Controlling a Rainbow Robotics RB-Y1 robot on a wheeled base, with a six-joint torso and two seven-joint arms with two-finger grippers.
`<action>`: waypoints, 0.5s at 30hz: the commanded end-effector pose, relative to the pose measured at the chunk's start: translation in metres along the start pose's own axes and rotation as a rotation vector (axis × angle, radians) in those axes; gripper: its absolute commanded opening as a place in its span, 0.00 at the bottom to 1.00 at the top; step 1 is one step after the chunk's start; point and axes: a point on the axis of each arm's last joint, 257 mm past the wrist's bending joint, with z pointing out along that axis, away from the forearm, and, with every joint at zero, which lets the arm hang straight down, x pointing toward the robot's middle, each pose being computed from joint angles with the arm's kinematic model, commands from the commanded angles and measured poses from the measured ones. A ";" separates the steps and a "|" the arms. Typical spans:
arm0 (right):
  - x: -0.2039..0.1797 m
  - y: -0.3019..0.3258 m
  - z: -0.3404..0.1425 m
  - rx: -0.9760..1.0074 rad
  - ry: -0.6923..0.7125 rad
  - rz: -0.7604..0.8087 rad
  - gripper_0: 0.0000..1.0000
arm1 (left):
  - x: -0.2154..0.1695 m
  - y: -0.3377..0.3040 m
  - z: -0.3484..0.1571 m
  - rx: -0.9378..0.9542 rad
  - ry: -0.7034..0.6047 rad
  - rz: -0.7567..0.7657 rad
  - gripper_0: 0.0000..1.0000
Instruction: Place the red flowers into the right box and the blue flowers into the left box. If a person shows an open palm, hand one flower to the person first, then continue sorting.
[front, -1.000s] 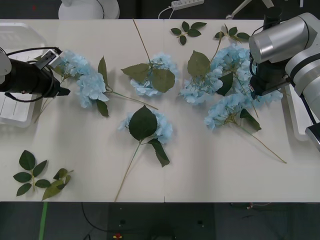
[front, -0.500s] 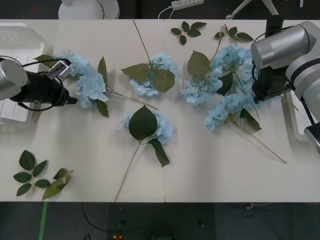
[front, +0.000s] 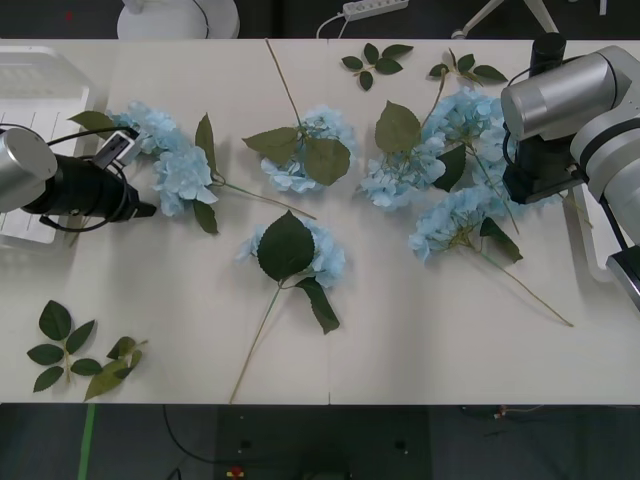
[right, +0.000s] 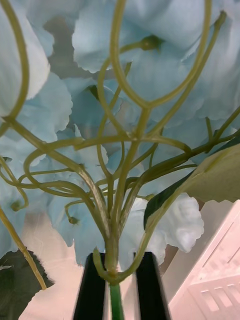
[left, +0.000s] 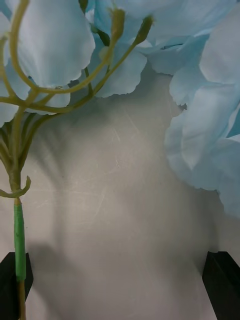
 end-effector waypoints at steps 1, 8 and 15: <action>-0.034 0.011 -0.029 -0.031 -0.072 0.051 0.00 | -0.004 -0.038 0.018 0.063 -0.011 -0.118 1.00; -0.042 -0.012 -0.048 -0.096 -0.097 0.103 0.00 | 0.002 -0.046 0.021 0.085 -0.009 -0.149 0.70; -0.039 -0.061 -0.113 -0.208 -0.153 0.001 0.00 | 0.007 -0.042 0.020 0.074 -0.003 -0.154 0.00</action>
